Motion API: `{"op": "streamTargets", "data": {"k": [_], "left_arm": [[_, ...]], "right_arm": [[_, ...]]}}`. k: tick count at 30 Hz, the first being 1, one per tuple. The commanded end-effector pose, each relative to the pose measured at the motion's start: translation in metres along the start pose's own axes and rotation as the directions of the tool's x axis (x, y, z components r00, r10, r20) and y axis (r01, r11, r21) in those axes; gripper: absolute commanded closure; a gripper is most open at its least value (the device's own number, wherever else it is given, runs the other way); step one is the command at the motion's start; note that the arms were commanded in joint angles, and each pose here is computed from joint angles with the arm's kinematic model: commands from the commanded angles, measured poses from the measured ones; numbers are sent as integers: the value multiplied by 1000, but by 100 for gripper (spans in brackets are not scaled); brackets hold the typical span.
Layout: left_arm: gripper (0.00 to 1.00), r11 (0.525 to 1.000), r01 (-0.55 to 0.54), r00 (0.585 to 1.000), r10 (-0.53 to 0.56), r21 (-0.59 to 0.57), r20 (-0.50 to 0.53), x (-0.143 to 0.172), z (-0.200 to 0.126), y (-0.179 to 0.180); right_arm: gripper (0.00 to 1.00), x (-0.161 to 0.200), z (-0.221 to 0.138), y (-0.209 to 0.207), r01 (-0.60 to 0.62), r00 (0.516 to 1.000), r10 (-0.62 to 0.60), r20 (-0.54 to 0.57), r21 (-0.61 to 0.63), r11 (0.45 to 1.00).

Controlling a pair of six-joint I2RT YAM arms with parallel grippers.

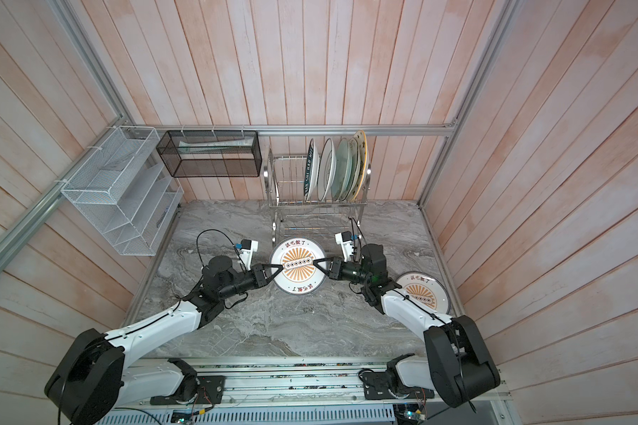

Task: Load plates into a dish rack
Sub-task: Pass the plate.

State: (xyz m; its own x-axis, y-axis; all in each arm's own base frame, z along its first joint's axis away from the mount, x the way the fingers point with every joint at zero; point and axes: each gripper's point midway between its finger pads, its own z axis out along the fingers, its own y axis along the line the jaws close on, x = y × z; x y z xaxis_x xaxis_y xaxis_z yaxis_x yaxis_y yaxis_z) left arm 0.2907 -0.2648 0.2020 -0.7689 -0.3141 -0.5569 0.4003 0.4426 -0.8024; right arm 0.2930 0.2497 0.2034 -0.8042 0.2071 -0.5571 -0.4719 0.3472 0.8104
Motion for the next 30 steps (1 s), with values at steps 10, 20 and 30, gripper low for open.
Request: {"op": "streamTargets", "data": {"k": [10,20,30], "left_arm": [[55,998,-66,998,66,21,-10,2,-1,-11],[54,987,-163,985,163,-6,48,-7,-25,-24],[51,978,-209,970,209,-13,126,-11,-52,-36]], "right_arm": [[100,-18,0,23,118,993,-118,23,11,993],[100,-48,-25,47,273,952,-289,104,140,952],[100,-109,-50,122,504,812,-536,230,187,843]]}}
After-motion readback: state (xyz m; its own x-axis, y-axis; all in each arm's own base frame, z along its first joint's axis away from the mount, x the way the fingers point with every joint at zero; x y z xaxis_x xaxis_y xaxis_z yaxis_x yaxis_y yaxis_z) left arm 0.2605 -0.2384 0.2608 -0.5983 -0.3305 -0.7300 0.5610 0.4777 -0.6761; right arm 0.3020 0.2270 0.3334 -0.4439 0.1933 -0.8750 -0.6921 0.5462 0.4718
